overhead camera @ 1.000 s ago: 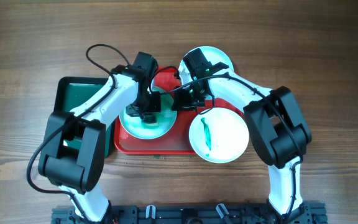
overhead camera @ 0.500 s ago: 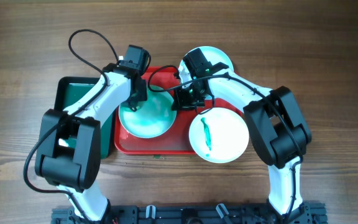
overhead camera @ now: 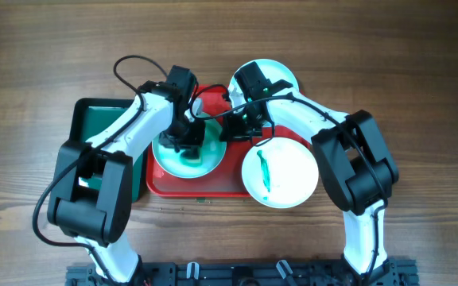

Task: Clean dirty plates on tray and stack at the side
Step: 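Scrub the plate surface with the sponge while the right gripper holds the rim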

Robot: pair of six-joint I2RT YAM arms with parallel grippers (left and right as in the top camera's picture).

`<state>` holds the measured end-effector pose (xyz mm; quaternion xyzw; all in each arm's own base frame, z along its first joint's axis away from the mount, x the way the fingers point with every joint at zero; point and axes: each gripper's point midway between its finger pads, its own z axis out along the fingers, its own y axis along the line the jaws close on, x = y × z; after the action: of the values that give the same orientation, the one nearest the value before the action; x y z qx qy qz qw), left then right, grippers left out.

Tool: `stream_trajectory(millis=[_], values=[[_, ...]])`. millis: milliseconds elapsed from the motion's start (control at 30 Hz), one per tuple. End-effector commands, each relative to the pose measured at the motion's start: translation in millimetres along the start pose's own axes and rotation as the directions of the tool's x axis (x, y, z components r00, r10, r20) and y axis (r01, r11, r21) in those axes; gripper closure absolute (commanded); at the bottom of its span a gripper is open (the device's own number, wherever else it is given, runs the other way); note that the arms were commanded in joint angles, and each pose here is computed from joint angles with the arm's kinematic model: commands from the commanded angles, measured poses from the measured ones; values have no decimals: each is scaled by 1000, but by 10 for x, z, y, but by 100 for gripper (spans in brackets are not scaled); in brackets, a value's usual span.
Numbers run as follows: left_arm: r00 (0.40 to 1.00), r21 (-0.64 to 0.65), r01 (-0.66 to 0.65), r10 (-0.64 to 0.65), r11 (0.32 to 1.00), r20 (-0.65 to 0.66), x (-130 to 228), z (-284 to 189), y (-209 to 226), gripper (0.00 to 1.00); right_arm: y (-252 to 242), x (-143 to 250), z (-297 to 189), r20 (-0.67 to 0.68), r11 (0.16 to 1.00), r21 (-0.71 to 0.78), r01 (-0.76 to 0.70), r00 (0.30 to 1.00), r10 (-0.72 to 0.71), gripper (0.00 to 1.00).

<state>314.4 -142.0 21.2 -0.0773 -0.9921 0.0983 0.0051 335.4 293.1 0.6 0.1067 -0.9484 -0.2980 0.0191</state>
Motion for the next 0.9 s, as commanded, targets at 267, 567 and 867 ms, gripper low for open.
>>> stream_trajectory(millis=[267,567,867], values=[[928,-326,225,-100,918,359,-704,-191,604,96,-124,85,81,-25,999,32,-14,1000,15,96],[945,-393,327,-295,860,141,3,-127,767,96,-124,84,81,-25,999,32,-14,1000,15,96],[981,121,183,-174,976,-83,105,31,-275,96,-123,84,81,-25,999,32,-14,1000,15,96]])
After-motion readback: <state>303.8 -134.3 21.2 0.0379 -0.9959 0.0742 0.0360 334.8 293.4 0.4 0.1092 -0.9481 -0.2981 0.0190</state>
